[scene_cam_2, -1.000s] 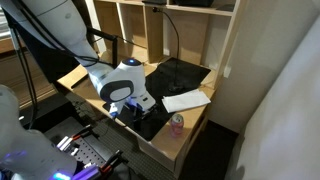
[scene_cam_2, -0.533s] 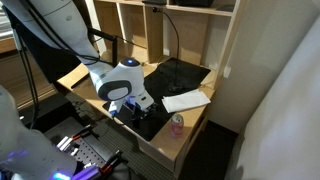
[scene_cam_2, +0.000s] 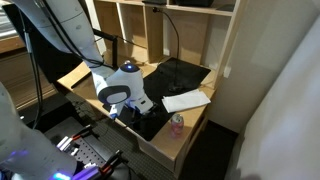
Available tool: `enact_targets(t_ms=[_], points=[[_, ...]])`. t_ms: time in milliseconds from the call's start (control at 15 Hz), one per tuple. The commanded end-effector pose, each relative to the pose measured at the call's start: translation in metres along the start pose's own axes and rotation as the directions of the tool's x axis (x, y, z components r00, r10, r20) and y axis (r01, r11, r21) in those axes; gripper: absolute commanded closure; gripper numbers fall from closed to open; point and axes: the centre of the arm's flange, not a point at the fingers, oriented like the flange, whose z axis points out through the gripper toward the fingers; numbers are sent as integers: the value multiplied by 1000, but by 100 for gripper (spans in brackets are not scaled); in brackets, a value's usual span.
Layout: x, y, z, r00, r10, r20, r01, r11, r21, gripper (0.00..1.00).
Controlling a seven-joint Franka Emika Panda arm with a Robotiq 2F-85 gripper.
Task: Press a key on the bottom right side of the keyboard
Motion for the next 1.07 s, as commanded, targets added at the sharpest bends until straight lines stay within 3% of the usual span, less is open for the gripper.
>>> enact_targets(t_ms=[0, 200, 667, 1000], points=[[3, -1, 7, 999, 22, -26, -22, 1000, -9, 0], [5, -2, 9, 998, 50, -36, -49, 998, 30, 0], [3, -1, 35, 995, 90, -51, -89, 996, 26, 0], [10, 0, 10, 995, 95, -34, -94, 995, 31, 0]])
